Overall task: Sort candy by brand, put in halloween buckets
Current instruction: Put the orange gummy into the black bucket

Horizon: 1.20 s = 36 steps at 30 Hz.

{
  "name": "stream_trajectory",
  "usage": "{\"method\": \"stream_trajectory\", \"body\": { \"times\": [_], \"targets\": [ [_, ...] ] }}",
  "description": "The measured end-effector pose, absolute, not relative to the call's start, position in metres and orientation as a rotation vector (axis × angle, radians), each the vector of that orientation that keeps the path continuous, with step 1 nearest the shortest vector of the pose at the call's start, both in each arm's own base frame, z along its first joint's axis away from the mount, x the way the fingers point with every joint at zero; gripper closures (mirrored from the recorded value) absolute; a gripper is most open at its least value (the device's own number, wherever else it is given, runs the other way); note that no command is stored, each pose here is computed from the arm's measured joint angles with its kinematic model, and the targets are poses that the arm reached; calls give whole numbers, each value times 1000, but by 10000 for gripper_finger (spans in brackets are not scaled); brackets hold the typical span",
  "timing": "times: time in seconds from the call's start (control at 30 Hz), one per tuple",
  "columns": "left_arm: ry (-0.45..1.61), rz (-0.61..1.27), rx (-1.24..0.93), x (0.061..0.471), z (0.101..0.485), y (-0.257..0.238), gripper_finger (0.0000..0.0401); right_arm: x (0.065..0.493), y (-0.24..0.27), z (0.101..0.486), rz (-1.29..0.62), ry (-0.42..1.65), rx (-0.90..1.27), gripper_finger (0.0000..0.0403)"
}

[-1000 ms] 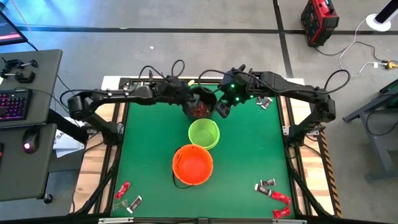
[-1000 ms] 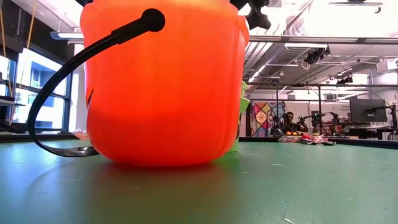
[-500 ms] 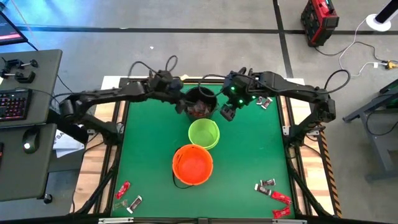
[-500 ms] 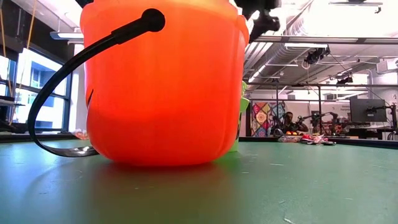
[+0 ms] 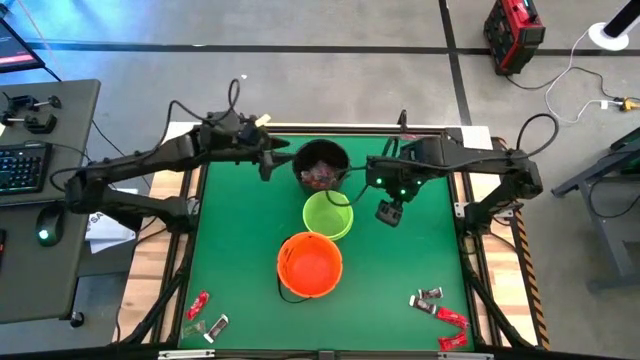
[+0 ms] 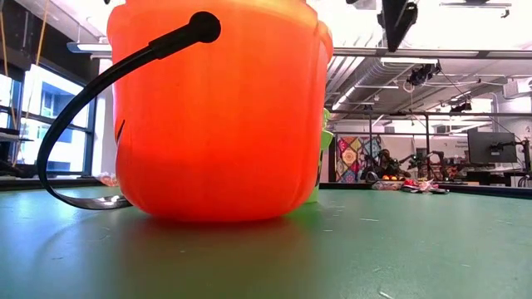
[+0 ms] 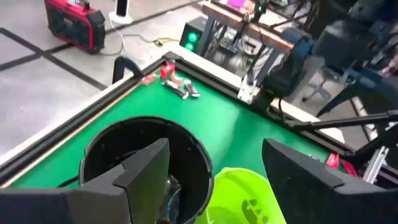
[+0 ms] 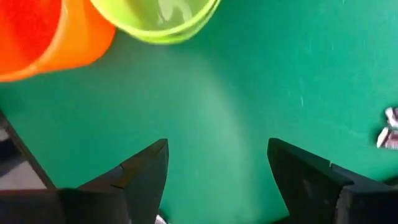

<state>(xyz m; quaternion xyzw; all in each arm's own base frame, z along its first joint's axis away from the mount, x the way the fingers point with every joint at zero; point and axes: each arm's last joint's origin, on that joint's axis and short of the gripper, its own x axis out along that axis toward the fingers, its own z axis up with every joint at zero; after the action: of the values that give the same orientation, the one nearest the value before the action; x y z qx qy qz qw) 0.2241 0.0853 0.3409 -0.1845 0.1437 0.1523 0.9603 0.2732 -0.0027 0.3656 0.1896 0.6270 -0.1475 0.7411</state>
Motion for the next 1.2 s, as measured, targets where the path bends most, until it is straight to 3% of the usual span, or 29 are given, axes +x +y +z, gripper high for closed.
{"method": "stream_trajectory", "body": {
  "times": [0.13, 0.27, 0.47, 0.63, 0.7, 0.93, 1.2],
  "targets": [
    [276, 310, -378, 216, 346, 83, 155, 262, -9, 352, -407, 1400, 469, 135],
    [275, 309, -376, 210, 349, 80, 155, 223, -22, 318, -617, 1424, 656, 135],
    [242, 309, -370, 208, 353, 80, 155, 190, -63, 270, -1020, 1018, 974, 135],
    [184, 337, -370, 213, 356, 87, 156, 171, -119, 240, -1426, 767, 986, 135],
    [155, 368, -379, 214, 357, 91, 156, 156, -143, 225, -1531, 756, 993, 135],
    [103, 491, -480, 211, 357, 101, 156, 116, -202, 182, -1541, 752, 1154, 135],
    [74, 596, -506, 209, 357, 105, 156, 130, -207, 162, -1632, 741, 1129, 135]
  ]
}}
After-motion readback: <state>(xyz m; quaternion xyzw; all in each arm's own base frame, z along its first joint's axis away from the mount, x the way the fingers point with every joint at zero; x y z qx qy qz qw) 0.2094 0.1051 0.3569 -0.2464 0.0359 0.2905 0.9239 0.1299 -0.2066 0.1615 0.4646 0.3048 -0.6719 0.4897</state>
